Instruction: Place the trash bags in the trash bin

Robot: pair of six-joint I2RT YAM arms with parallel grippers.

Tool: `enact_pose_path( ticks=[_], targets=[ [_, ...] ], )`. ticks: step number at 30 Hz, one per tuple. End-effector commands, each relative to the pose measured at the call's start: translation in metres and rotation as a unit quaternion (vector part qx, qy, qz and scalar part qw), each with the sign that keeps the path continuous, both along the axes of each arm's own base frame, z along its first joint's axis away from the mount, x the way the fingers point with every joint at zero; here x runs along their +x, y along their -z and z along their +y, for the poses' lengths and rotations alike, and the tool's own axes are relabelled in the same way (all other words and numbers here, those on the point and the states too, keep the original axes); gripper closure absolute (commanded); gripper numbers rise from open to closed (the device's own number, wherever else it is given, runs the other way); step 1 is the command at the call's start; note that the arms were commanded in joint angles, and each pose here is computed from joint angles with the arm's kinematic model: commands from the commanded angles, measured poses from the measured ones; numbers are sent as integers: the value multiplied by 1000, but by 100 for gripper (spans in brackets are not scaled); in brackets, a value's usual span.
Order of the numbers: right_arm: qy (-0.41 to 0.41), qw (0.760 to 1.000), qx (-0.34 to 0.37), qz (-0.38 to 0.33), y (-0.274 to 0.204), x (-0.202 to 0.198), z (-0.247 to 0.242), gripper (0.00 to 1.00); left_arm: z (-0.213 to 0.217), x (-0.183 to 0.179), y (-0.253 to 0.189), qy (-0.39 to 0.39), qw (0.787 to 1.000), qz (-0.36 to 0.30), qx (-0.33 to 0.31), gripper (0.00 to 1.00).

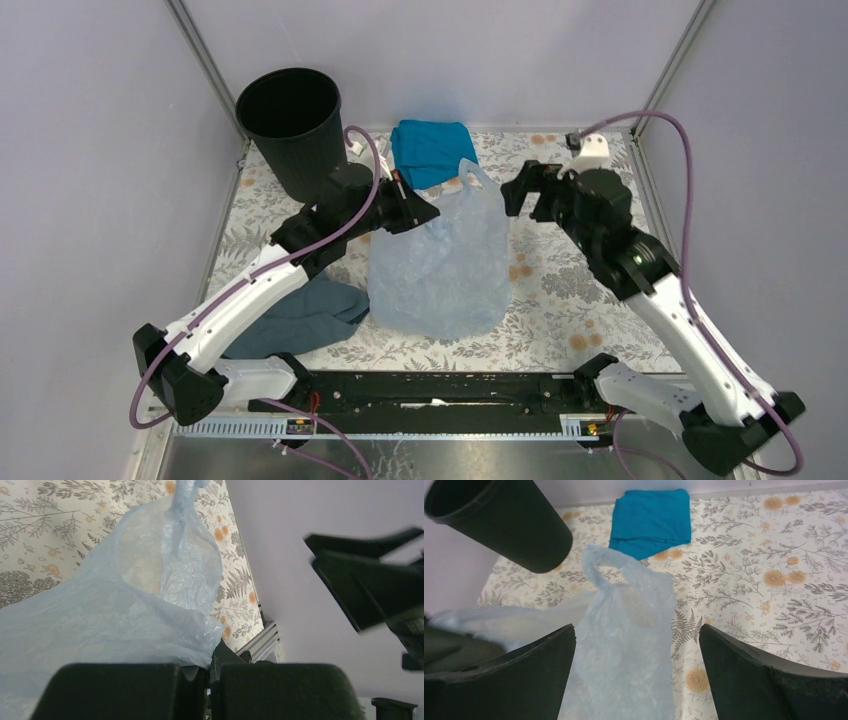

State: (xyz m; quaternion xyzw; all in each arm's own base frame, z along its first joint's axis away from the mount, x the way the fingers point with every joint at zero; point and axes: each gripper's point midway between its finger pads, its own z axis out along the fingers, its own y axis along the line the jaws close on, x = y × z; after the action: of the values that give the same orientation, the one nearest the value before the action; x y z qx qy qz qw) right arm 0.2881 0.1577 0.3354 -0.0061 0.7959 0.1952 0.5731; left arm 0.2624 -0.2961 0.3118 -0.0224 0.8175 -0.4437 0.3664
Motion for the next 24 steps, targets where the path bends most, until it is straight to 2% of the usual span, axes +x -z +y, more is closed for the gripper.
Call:
enact_pose_path(
  ticks=[1, 5, 9, 12, 15, 19, 22, 23, 24],
  targets=[
    [-69, 997, -15, 14, 18, 45, 29, 0, -6, -9, -18, 28, 999, -18, -31, 100],
    [-185, 981, -38, -48, 18, 76, 58, 0, -8, -11, -21, 35, 998, -20, -39, 100],
    [-300, 950, -51, -65, 36, 90, 76, 0, -7, -13, -20, 39, 998, -22, -34, 100],
    [-359, 926, -54, -103, 41, 92, 92, 0, -5, -14, -18, 42, 999, -21, -27, 100],
    [-376, 919, -50, -106, 54, 99, 100, 0, -6, -15, -18, 48, 998, -21, -26, 100],
    [-354, 929, -52, -97, 76, 120, 108, 0, -9, -16, -19, 53, 998, -21, -28, 100],
    [-349, 931, -56, -92, 83, 121, 122, 1, -9, -14, -17, 52, 998, -19, -27, 100],
    [-336, 936, -54, -91, 84, 124, 123, 6, -9, -14, -17, 51, 998, -19, -27, 100],
    [-326, 940, -47, -88, 84, 128, 122, 35, -8, -14, -18, 50, 998, -19, -28, 100]
  ],
)
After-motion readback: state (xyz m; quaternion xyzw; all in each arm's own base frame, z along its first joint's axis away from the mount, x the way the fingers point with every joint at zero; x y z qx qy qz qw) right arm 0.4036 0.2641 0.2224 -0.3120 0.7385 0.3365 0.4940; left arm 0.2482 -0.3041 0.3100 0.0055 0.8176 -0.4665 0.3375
